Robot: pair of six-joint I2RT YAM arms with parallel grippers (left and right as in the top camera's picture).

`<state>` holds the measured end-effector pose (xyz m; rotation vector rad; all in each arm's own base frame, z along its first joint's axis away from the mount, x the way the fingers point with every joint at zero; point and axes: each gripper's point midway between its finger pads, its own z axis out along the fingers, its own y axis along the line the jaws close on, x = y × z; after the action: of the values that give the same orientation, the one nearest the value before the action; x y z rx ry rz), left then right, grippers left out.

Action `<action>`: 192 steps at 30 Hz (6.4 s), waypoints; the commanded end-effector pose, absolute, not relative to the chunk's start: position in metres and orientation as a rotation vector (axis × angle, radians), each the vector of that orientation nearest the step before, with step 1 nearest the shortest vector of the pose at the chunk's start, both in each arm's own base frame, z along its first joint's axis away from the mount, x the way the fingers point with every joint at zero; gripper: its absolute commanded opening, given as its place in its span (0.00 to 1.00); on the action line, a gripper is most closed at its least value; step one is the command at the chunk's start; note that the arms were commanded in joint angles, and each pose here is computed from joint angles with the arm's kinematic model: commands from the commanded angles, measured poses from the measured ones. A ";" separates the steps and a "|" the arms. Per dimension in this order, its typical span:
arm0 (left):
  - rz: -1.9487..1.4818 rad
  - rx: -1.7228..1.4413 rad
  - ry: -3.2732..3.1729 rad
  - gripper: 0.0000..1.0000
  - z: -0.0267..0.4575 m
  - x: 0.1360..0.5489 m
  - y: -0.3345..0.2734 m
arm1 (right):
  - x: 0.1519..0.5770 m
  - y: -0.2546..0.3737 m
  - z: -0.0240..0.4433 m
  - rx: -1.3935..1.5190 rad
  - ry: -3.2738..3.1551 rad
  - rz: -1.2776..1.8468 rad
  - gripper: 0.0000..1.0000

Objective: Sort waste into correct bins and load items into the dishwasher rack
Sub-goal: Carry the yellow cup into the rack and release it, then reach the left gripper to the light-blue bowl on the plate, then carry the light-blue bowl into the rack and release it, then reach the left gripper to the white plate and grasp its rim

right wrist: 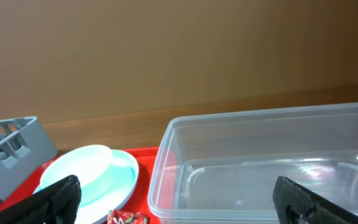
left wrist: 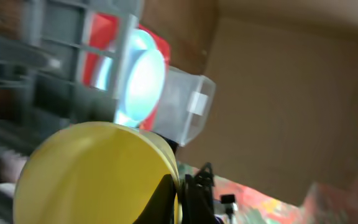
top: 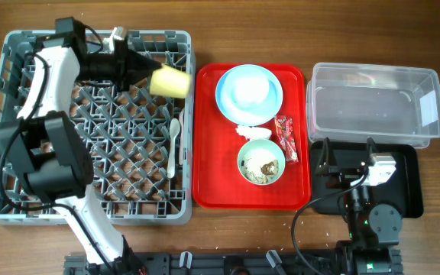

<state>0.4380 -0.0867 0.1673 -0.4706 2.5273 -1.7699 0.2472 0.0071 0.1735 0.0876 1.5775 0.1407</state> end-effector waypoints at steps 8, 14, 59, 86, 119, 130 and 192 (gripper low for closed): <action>-1.568 -0.528 2.645 0.04 0.124 0.430 -0.063 | 0.247 0.004 0.175 0.107 1.567 0.139 1.00; -1.201 -0.647 2.770 0.07 0.089 0.429 -0.012 | 0.247 0.004 0.175 0.107 1.567 0.139 1.00; -0.206 0.375 2.544 0.27 0.049 0.432 -0.350 | 0.247 0.004 0.175 0.107 1.567 0.139 1.00; -1.659 0.456 2.408 0.04 0.308 0.228 -0.172 | 0.247 0.004 0.175 0.108 1.567 0.140 1.00; -1.311 -0.575 2.287 1.00 0.209 0.285 0.005 | 0.247 0.004 0.175 0.108 1.567 0.140 1.00; -1.042 -0.244 2.501 1.00 0.226 0.252 -0.080 | 0.247 0.004 0.175 0.107 1.567 0.139 1.00; -0.415 0.483 2.574 0.17 -0.006 0.399 -0.397 | 0.247 0.004 0.175 0.108 1.567 0.140 1.00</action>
<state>0.4038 -0.3973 0.0147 0.4584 2.5470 -0.4561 0.2473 0.0071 0.1733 0.0877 1.5783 0.1406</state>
